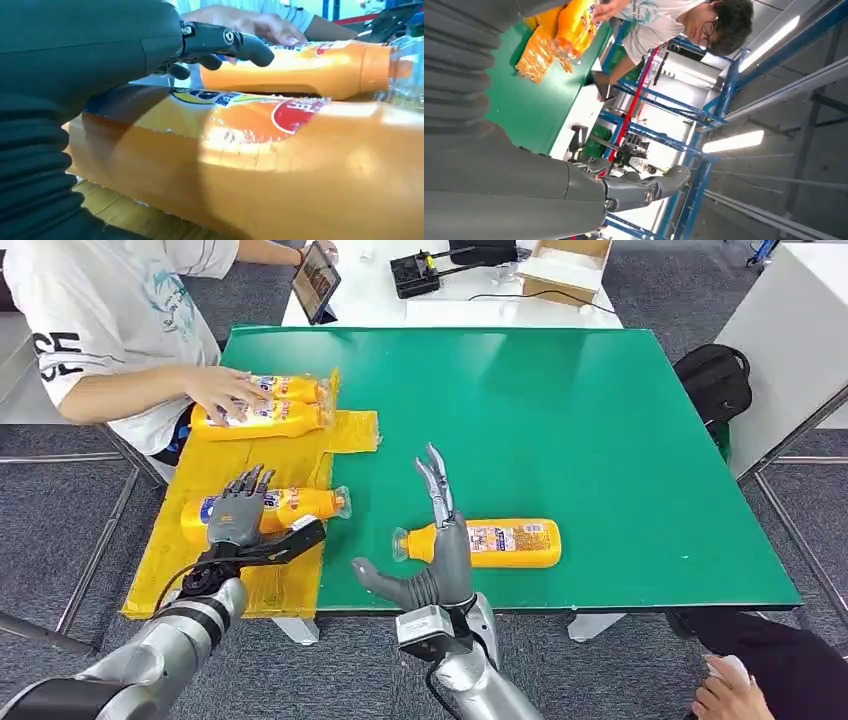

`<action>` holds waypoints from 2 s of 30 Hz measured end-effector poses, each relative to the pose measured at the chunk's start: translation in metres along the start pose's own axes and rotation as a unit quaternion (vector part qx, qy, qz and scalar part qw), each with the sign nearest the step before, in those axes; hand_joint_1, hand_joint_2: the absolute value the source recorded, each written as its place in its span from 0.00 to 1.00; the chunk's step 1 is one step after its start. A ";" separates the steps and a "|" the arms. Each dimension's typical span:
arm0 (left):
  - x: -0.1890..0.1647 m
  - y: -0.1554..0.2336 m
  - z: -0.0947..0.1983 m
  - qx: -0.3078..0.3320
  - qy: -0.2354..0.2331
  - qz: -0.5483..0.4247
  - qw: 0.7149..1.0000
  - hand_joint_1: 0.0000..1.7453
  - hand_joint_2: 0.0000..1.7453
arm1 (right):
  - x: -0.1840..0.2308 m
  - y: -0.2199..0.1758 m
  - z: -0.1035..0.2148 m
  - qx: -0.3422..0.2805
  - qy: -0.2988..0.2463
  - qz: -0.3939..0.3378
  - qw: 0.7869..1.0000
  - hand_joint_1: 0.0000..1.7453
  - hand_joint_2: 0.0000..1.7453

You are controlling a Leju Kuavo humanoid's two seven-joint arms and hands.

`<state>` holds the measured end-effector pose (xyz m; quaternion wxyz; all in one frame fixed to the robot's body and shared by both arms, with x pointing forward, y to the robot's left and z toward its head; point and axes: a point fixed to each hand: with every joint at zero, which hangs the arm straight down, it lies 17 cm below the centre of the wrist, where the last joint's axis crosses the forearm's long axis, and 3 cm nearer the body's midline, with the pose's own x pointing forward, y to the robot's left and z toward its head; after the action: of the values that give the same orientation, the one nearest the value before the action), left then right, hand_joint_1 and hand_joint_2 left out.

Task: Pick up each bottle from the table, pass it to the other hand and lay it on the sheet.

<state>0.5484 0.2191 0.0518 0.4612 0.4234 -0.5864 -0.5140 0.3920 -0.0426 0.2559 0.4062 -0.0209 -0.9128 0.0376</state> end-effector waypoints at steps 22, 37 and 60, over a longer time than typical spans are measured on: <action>0.032 0.010 -0.003 0.025 -0.028 0.158 0.987 0.00 0.00 | -0.017 -0.006 0.003 -0.006 0.025 -0.002 1.000 0.00 0.00; 0.043 0.094 -0.015 0.179 -0.020 0.578 0.796 0.00 1.00 | -0.027 -0.010 0.004 0.011 0.026 0.025 0.999 0.00 1.00; -0.055 0.158 0.096 0.425 0.072 0.519 0.738 0.00 1.00 | -0.212 -0.116 0.068 0.198 0.258 0.289 0.900 0.00 1.00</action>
<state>0.4635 0.3111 0.1982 0.4691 0.2408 -0.8381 0.1396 0.4823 -0.1760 0.0631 0.5943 -0.2122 -0.7037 0.3264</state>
